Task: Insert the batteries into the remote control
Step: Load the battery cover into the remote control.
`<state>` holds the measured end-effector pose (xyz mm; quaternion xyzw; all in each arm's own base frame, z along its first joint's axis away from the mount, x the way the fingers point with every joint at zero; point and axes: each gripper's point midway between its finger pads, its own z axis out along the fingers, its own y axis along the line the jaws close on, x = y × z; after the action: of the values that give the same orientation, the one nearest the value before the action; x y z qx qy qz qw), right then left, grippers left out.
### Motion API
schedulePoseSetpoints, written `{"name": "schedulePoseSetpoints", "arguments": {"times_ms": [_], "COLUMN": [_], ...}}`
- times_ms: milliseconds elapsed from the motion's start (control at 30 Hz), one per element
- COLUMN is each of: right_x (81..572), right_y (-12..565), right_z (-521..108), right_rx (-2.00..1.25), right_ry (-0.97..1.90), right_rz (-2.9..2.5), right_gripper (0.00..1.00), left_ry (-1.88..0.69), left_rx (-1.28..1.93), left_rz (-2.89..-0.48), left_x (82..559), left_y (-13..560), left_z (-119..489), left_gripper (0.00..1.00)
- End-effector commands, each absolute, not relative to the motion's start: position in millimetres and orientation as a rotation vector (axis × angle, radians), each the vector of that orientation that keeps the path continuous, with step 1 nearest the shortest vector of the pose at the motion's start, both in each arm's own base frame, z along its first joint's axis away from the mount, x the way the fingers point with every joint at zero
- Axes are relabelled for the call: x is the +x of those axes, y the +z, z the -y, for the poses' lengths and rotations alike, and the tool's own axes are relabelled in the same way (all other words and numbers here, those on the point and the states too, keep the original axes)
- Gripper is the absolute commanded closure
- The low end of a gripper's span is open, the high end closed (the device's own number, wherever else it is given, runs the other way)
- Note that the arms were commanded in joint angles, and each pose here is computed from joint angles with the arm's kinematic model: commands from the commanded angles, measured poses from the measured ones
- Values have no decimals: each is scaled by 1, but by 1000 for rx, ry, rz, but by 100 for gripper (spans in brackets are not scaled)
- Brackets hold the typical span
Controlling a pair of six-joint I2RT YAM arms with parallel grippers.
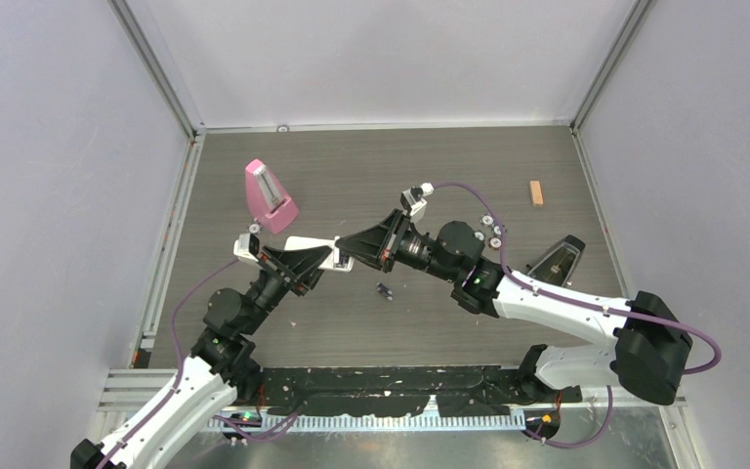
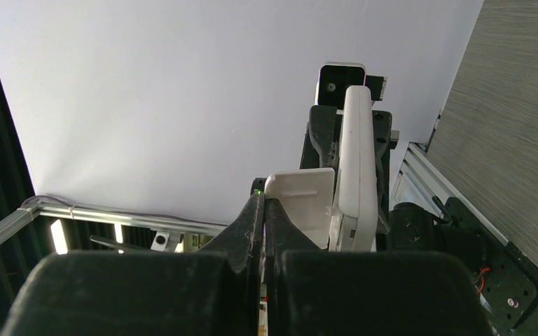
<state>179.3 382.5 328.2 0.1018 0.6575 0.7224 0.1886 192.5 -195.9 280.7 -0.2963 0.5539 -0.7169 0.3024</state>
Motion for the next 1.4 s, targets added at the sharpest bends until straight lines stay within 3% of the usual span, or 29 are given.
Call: {"name": "schedulePoseSetpoints", "arguments": {"times_ms": [0, 267, 667, 933, 1367], "right_x": [179, 178, 177, 179, 173], "right_y": [334, 322, 313, 310, 280], "right_z": [-375, -367, -359, -358, -367], "right_rx": [280, 322, 334, 340, 245], "right_ry": [2005, 1965, 1903, 1852, 1681], "right_rz": [-1816, -1845, -1883, -1928, -2143], "right_gripper": [94, 79, 73, 63, 65], "left_ry": [-1976, -1973, -1948, -1902, -1869], "left_rx": [-714, -716, -736, -786, -805], "left_rz": [-1351, -1353, -1374, -1454, -1521], "left_x": [184, 185, 188, 190, 190], "left_y": [320, 320, 313, 302, 290], "left_z": [190, 191, 191, 192, 195], "left_gripper": [100, 100, 100, 100, 100]}}
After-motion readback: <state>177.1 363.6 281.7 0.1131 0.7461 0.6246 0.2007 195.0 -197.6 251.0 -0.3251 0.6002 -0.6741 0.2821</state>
